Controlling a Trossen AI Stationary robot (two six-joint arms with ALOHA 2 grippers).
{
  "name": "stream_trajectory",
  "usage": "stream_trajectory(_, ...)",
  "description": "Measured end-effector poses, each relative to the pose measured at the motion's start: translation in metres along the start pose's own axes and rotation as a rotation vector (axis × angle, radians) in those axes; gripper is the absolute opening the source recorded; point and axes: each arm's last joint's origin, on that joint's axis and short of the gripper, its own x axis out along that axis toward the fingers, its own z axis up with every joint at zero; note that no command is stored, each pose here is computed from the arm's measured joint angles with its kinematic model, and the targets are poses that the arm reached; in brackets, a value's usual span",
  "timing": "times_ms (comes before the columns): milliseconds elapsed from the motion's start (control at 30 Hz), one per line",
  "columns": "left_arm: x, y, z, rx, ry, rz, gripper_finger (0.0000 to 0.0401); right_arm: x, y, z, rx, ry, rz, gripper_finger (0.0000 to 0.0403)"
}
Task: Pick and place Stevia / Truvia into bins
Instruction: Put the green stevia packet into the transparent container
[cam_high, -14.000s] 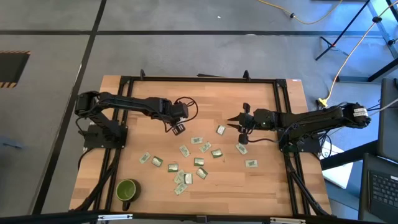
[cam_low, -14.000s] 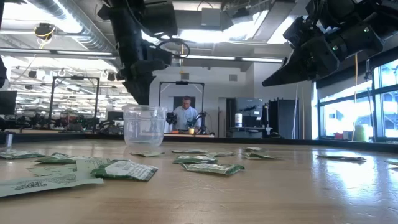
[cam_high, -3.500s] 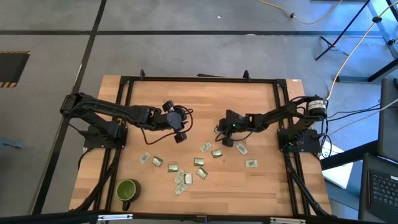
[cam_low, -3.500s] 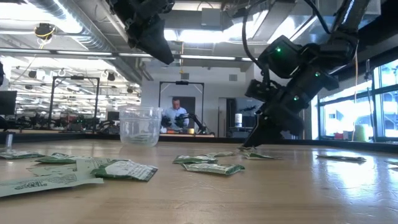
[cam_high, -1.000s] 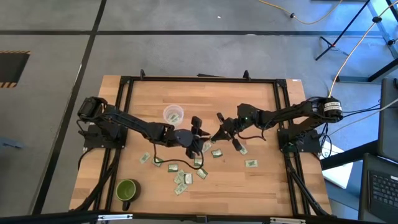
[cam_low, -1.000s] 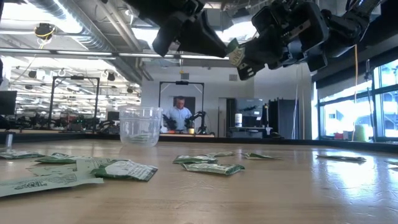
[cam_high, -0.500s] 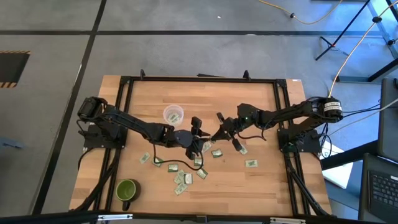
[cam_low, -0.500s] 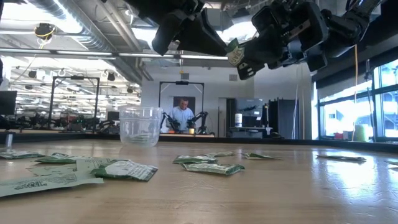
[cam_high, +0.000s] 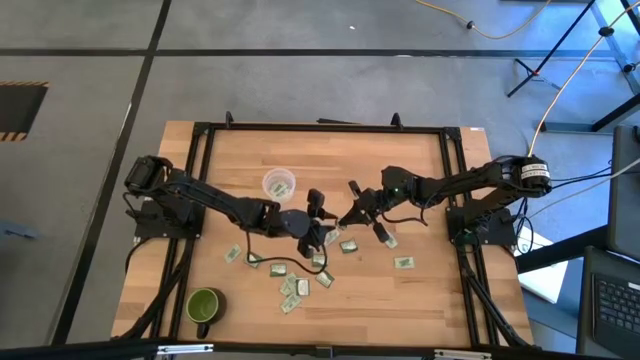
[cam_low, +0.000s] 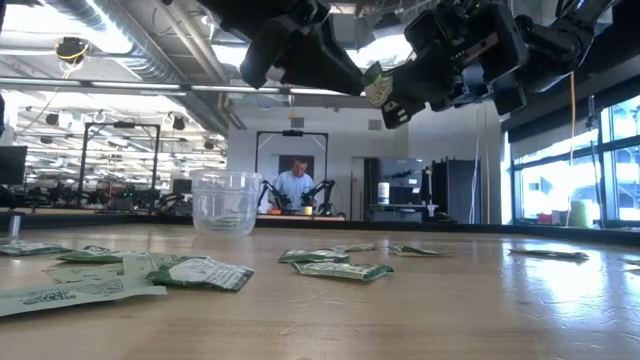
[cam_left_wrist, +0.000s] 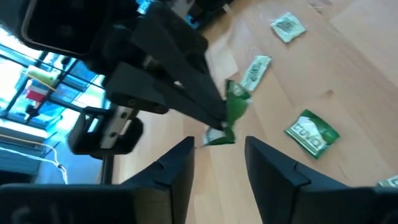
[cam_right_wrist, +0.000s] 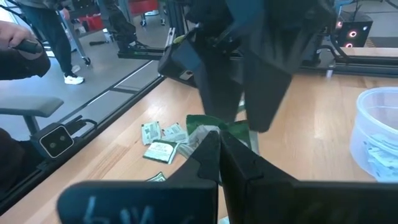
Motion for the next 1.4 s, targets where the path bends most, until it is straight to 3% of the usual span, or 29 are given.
stream_trajectory(233, -0.006, -0.009, 0.006, 0.028, 0.002, 0.034, 0.0140, 0.000, 0.000, 0.000, 0.000, 0.000, 0.000, 0.0006)
stream_trajectory(500, -0.005, -0.005, 0.008, -0.027, -0.013, 0.064, 0.0127, 0.000, -0.001, 0.000, 0.006, 0.001, -0.042, 0.0006)
stream_trajectory(767, -0.003, -0.003, 0.007, -0.036, -0.040, 0.021, 0.0112, 0.000, -0.001, 0.000, 0.026, 0.001, -0.042, 0.0006)
stream_trajectory(1400, 0.001, 0.003, 0.003, -0.070, -0.054, -0.016, 0.0033, 0.000, -0.001, 0.000, 0.021, 0.000, -0.041, 0.0006)
